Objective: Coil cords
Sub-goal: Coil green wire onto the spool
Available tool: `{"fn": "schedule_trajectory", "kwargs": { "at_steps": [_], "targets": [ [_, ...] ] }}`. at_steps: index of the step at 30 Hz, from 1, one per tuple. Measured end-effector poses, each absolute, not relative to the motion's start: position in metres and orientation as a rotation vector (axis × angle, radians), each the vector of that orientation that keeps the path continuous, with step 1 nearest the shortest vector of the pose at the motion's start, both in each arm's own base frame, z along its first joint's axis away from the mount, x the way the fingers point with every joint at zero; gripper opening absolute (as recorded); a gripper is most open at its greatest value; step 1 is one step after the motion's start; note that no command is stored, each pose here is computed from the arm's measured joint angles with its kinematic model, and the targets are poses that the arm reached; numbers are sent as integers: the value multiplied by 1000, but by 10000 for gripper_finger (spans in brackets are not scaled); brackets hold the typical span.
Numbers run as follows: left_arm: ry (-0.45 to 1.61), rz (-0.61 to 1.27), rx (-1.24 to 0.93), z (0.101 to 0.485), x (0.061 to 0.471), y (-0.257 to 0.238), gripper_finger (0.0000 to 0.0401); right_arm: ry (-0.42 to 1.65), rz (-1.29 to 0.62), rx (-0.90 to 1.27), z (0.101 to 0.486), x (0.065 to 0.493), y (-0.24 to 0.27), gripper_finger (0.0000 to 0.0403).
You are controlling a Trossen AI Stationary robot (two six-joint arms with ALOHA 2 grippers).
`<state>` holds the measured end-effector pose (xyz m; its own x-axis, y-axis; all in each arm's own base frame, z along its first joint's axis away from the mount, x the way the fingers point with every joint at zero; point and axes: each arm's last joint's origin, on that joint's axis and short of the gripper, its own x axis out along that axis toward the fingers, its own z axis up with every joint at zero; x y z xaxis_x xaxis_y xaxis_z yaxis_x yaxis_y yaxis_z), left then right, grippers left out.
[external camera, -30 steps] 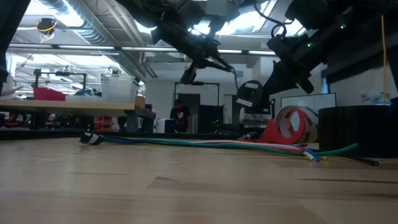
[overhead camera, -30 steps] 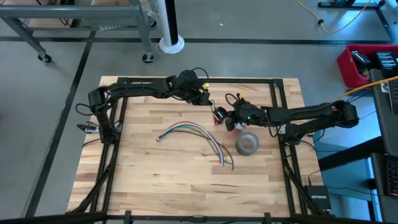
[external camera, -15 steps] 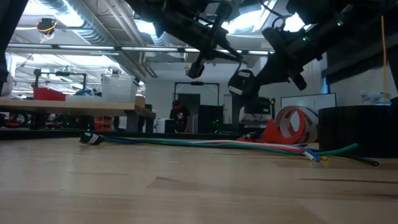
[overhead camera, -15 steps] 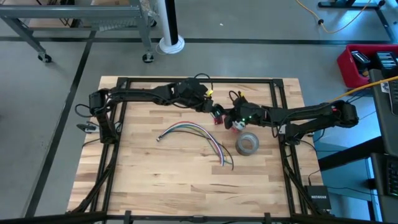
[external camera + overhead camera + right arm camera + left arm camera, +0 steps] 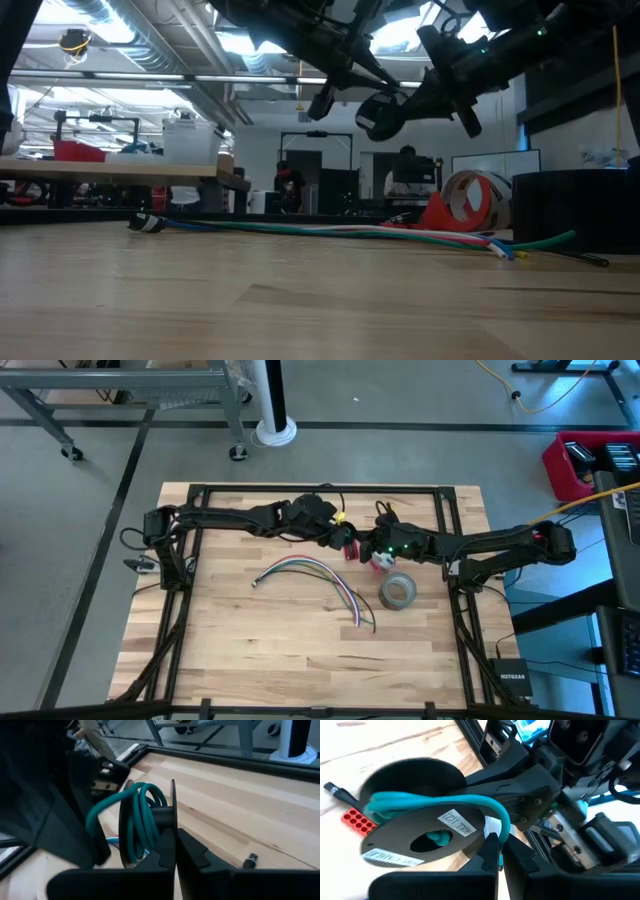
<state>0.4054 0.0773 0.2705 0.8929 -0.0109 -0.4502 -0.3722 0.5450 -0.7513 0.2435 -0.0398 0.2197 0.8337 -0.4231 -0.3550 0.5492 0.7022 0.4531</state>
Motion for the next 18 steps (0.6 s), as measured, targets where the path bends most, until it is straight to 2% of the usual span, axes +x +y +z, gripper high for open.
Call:
{"fn": "schedule_trajectory", "kwargs": {
  "at_steps": [9, 18],
  "targets": [
    [401, 243, -864, 272, 409, 63, 0, 178, -534, 597, 239, 261, -42, 1],
    [461, 246, -579, 268, 409, 50, 1, 177, -532, 600, 242, 266, -43, 1]
  ]
}}
